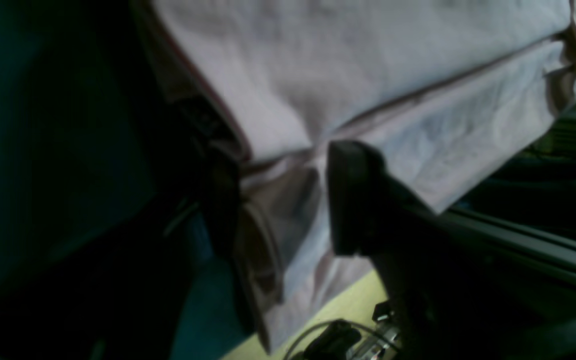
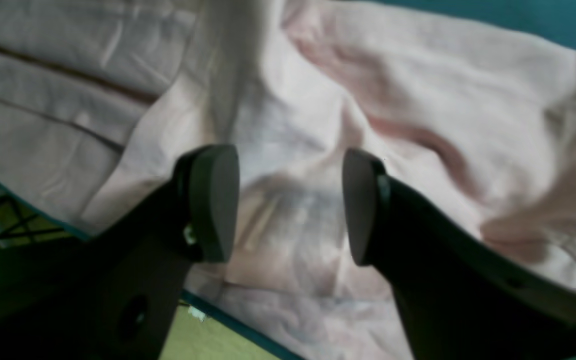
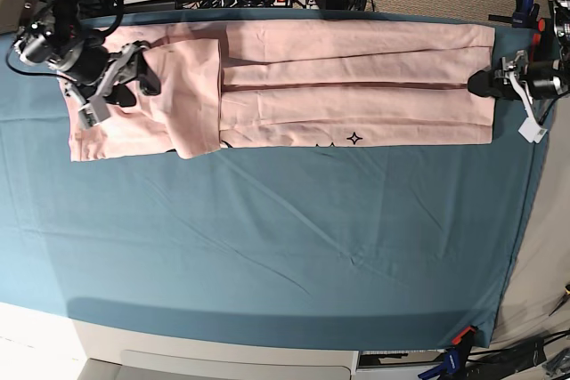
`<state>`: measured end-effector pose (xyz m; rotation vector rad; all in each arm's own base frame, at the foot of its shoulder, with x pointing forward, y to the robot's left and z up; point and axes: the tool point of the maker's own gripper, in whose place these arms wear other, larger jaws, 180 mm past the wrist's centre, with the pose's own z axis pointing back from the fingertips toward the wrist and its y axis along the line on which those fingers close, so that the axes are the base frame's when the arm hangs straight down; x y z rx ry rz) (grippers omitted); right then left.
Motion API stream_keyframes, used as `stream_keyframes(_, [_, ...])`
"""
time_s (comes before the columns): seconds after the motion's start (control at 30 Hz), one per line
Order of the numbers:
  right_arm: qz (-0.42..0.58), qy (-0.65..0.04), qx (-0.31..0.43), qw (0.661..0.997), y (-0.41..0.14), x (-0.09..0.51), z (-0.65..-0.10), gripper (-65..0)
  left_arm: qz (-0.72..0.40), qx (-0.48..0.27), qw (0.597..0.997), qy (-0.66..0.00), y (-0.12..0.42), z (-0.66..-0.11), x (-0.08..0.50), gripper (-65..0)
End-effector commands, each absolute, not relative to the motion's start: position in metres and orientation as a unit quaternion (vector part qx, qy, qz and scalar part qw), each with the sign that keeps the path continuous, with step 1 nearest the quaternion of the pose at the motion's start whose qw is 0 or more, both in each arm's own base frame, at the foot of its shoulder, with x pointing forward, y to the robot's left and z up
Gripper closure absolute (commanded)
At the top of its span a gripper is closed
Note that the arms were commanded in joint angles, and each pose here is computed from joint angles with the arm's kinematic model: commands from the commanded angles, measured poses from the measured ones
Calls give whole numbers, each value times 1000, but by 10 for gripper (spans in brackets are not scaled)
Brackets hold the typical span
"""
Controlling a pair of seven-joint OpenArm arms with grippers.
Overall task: Fold the T-shirt properly
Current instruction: 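Fold the sleeve end inward with the left gripper, grasp opposite end with right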
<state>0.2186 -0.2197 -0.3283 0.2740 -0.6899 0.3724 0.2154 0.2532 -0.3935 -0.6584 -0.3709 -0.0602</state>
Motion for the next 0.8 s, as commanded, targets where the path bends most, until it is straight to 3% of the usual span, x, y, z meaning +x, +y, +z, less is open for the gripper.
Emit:
stream_keyframes(0.0, [191, -358, 127, 905, -220, 228, -316, -332, -36, -313, 932, -178, 257, -391, 216, -292])
stream_keyframes(0.17, [192, -363, 124, 904, -221, 230, -315, -332, -35, -323, 929, -178, 252, -391, 216, -245])
stream_keyframes(0.23, [192, -363, 124, 904, -221, 230, -315, -332, -35, -333, 924, -183, 247, -390, 217, -155])
stream_keyframes(0.3, [192, -364, 122, 903, -221, 231, -315, -332, -43, -337, 921, -188, 243, -390, 217, -20])
stream_keyframes(0.33, [192, -364, 119, 903, -222, 231, -315, -332, -44, -337, 921, -188, 243, -390, 217, 0])
stream_keyframes(0.53, [191, -360, 56, 912, -243, 235, -320, -332, -58, -339, 917, -201, 246, -375, 225, 0])
stream_keyframes(0.77, [137, -349, -26, 927, -277, 239, -324, -332, -163, -334, 894, -252, 204, -340, 231, 0])
